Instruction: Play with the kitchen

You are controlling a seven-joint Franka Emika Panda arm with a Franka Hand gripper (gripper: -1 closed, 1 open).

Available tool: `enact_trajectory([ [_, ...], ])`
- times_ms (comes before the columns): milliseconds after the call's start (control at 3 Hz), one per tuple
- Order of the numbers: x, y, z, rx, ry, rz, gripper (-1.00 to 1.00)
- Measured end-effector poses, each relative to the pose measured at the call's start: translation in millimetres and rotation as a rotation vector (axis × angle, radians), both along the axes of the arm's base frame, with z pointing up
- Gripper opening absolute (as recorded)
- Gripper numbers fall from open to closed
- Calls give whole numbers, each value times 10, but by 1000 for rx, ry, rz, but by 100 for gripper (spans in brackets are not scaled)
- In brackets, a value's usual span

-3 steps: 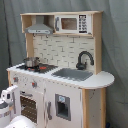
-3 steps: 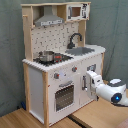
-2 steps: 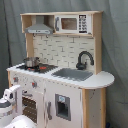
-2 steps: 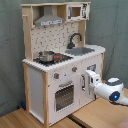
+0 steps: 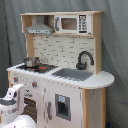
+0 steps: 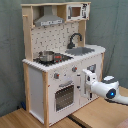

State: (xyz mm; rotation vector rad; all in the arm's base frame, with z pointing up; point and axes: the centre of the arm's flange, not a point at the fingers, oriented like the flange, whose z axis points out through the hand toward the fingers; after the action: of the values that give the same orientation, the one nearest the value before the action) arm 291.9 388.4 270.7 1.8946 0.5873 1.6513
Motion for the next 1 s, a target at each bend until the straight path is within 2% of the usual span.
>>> enact_trajectory([
  [333,112,25,-21,-3,16,55,100],
  [667,102,78,-23,-51,31,131,100],
  [1000,161,46,-25,-144,40,156,100],
])
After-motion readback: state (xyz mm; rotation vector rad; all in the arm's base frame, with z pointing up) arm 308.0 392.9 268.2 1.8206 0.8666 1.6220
